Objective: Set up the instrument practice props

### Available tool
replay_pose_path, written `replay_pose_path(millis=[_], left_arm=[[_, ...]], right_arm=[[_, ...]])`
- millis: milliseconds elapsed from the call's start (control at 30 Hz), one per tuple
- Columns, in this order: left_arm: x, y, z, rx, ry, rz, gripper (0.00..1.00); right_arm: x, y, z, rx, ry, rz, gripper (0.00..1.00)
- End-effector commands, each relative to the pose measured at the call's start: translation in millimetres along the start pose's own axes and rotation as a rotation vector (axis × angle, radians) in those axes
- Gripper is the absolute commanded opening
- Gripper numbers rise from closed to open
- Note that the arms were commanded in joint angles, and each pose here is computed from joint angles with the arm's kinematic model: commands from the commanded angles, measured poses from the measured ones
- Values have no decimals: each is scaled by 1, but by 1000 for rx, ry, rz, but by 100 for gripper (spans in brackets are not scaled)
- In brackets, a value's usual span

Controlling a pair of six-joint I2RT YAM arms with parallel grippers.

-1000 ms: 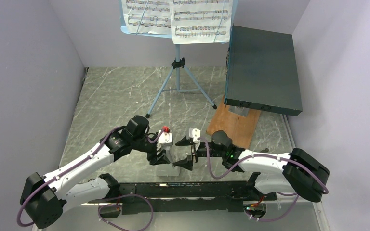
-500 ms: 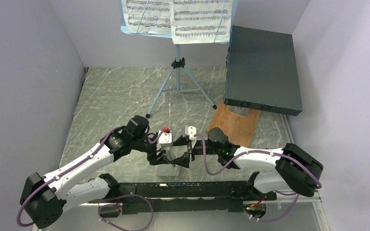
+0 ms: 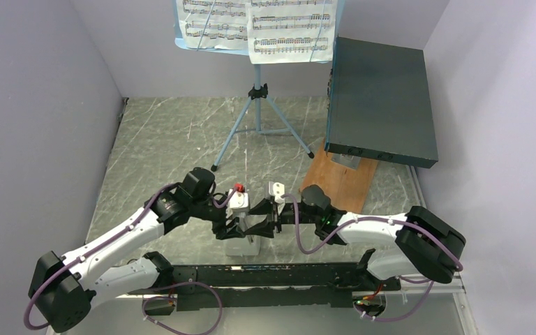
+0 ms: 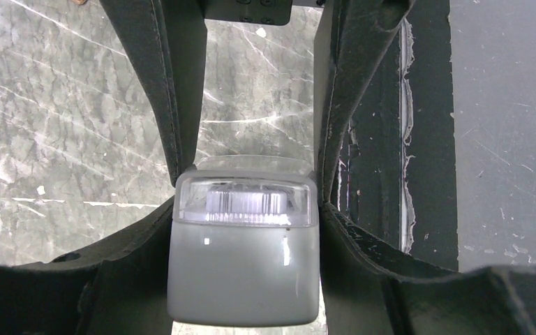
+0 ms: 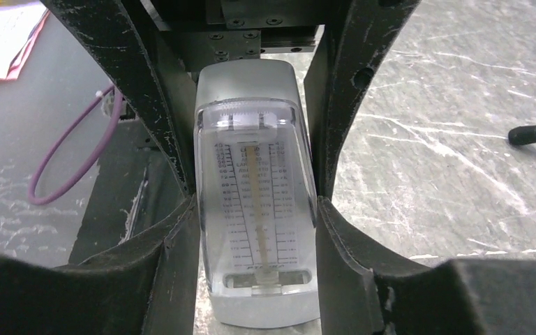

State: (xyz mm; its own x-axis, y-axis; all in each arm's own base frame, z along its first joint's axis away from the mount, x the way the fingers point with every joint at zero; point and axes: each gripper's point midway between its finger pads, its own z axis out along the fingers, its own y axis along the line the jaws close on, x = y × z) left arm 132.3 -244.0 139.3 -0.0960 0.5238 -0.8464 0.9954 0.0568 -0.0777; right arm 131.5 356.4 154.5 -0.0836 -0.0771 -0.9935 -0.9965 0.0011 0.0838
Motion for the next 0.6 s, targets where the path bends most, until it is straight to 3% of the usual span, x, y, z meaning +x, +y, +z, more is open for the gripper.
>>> replay_pose_path(millis=[0,67,433,567], left_arm=[[-7,0,-6,-11,-7,35,0],[-8,1,-7,-26,-13,43,0],[-5,0,-7,-23,-2,43,0],[-5,4,-10,-48,1,49,0]], right_arm=[[-26,-14,-9,133,-156,23,0],[-39,-13,-15,153,-229,24,0],[-83,12,-23,31,-356,12,0],[-82,12,-32,61,-348,-9,0]])
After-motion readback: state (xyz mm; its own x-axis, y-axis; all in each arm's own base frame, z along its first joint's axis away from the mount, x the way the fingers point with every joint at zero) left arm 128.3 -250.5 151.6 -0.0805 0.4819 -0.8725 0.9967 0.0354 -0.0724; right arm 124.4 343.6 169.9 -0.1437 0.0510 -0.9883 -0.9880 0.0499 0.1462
